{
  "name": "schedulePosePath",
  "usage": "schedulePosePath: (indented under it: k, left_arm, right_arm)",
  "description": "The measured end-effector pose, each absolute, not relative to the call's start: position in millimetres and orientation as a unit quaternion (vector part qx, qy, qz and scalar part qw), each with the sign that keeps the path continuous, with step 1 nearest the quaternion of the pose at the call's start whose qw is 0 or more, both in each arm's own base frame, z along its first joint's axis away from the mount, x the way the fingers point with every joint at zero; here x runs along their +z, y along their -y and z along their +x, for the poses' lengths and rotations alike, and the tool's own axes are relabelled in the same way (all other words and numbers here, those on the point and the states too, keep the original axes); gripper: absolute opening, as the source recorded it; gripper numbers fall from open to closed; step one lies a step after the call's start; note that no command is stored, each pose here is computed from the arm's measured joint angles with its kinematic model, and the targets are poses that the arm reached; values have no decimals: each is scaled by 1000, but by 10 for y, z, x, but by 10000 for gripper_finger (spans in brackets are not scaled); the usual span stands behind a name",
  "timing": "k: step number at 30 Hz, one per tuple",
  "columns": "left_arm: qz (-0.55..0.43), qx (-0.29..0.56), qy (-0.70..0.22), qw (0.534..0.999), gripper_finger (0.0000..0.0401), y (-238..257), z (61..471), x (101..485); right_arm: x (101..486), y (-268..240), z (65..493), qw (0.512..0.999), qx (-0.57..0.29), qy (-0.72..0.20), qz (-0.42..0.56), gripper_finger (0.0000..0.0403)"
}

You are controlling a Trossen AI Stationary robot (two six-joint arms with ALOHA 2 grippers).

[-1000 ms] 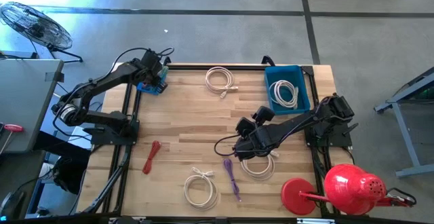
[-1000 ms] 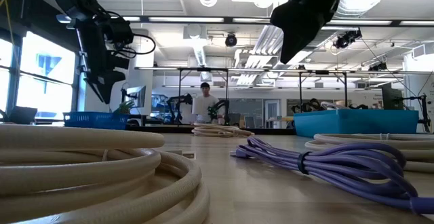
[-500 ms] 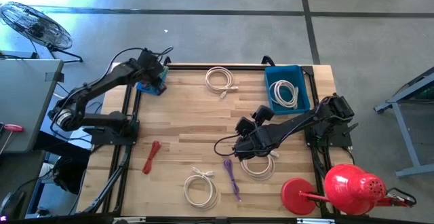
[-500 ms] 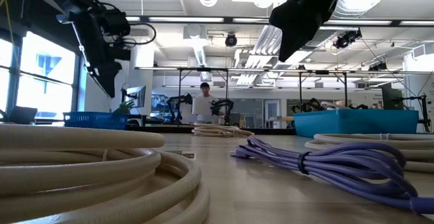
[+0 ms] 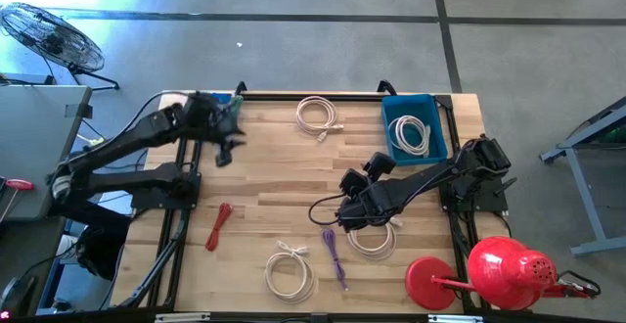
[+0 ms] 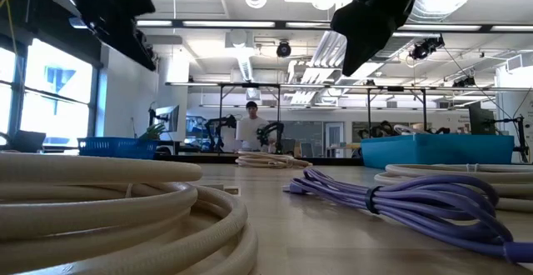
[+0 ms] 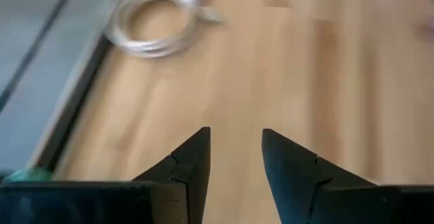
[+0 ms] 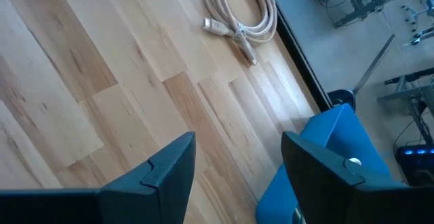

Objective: Pick & Place USB Port
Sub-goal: Put the brown HDMI cable into the right blue bin

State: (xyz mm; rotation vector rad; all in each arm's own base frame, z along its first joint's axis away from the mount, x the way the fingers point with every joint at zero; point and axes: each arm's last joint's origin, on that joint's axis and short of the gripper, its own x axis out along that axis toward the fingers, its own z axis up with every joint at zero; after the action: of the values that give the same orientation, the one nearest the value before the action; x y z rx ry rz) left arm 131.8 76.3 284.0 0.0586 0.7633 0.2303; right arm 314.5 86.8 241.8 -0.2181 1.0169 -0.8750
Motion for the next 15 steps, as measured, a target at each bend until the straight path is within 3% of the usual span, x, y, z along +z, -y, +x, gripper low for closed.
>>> schedulePosePath:
  k: [7,15]
  left_arm:
    - [6,-29,-396,918,129,-236,1390,2806]
    - [21,-73,-373,925,129,222,1687,2780]
  right_arm:
    - [2416,-870,3149,779,-403,-471,-97,209]
    - [2416,-873,3156,781,-403,-468,-95,209]
